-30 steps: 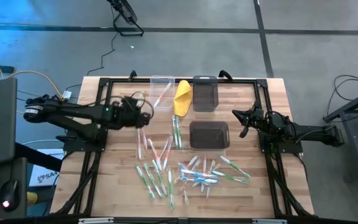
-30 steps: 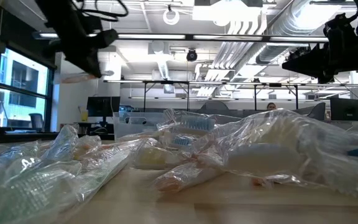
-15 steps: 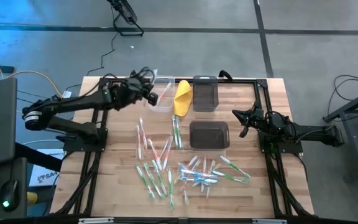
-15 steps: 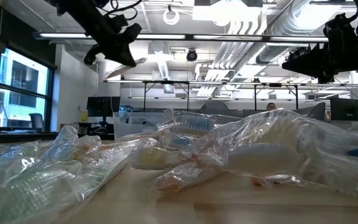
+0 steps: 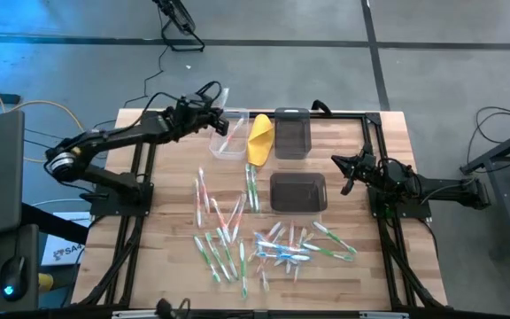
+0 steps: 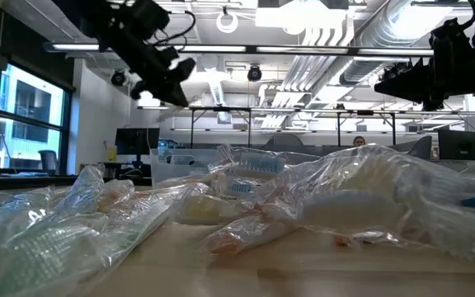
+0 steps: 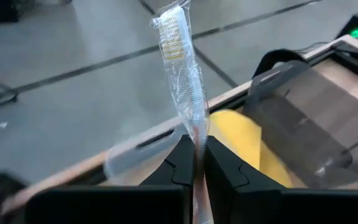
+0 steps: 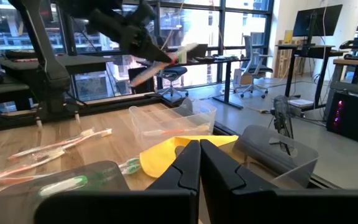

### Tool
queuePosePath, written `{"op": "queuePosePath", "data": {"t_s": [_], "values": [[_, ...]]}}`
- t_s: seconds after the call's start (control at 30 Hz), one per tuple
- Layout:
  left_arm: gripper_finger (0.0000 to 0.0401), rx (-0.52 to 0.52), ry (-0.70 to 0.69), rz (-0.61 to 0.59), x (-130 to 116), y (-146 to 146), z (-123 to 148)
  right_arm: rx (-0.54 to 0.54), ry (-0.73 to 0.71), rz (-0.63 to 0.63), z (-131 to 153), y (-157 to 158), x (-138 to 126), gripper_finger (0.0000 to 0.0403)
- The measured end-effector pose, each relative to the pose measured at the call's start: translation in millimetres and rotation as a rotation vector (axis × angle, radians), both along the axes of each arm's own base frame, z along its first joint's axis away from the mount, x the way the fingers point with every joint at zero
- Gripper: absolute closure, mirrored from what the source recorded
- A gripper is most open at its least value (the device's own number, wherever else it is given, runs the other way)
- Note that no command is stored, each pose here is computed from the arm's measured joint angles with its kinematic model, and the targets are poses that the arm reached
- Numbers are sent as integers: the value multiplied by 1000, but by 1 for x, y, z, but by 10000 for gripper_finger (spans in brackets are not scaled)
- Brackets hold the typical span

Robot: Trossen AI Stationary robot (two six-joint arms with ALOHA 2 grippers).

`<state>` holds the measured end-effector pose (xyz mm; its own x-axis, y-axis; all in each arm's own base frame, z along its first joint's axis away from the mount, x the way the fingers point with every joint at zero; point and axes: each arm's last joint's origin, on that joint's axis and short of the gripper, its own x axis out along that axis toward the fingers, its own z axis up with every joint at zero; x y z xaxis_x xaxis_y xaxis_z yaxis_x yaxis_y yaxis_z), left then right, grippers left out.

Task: Pick & Place Toothbrushes
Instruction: Put the orange toothbrush into the transparent bin

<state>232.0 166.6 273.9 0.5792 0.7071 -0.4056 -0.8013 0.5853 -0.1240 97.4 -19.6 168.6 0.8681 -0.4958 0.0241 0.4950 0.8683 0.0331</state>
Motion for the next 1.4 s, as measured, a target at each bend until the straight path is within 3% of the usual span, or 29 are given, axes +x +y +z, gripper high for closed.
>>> {"op": "queuePosePath", "data": {"t_s": [0.4,0.73,0.93,1.2,1.4], "values": [[390,-5,-68,-82,22,44,-39,0,1,0,0,0,0,400],[390,-43,1,-98,30,49,-63,0,1,0,0,0,0,401],[390,-53,16,-99,30,49,-66,0,1,0,0,0,0,401],[390,-90,149,-155,26,45,-76,0,2,0,0,0,0,401],[390,-108,151,-183,26,44,-77,0,2,0,0,0,0,401]]}}
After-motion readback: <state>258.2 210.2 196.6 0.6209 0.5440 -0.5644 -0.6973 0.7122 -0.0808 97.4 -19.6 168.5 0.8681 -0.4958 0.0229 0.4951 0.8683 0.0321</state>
